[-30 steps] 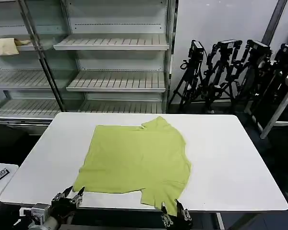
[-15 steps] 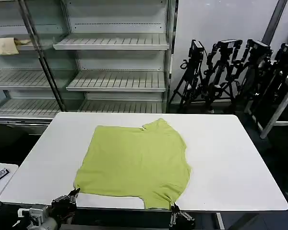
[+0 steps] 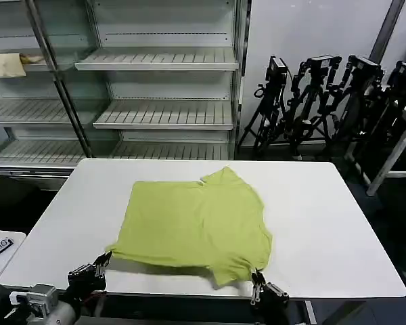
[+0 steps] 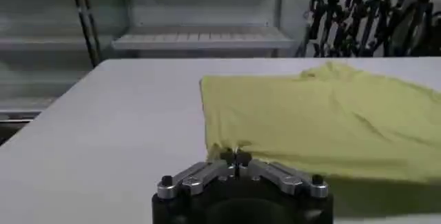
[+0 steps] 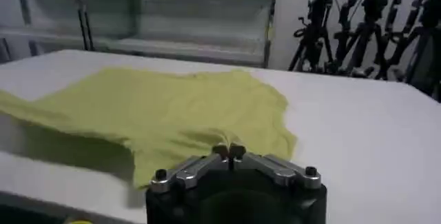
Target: Fold and organize the clothes.
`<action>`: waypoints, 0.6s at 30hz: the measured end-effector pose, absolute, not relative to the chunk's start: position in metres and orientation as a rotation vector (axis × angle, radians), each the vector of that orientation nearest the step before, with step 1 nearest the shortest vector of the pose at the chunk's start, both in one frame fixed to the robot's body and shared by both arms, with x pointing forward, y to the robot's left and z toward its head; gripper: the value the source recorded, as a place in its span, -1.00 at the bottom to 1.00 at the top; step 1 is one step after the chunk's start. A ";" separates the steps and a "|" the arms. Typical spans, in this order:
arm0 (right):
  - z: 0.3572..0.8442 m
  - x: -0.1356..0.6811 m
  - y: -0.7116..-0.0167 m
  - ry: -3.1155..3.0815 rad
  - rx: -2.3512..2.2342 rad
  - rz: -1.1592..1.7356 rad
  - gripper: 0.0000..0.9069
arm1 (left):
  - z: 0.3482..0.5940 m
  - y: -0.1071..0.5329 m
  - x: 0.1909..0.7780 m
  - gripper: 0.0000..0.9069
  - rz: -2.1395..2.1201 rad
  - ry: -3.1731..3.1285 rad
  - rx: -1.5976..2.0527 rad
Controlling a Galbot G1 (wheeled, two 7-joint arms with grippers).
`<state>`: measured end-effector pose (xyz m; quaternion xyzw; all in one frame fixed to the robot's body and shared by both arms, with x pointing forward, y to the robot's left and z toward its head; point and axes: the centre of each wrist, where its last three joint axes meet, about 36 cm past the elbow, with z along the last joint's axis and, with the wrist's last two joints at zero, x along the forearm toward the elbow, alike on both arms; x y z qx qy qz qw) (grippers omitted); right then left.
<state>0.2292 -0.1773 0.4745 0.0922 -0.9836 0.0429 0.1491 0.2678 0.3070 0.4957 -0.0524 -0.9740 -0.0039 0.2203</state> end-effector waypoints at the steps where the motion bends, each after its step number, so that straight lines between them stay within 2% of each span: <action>1: 0.476 0.233 -0.178 -2.833 0.270 0.124 -1.00 | 0.497 0.307 0.269 -0.93 -0.008 -2.699 -0.147; 18: 0.474 0.303 -0.193 -2.848 0.344 0.126 -1.00 | 0.487 0.315 0.303 -0.93 0.010 -2.752 -0.186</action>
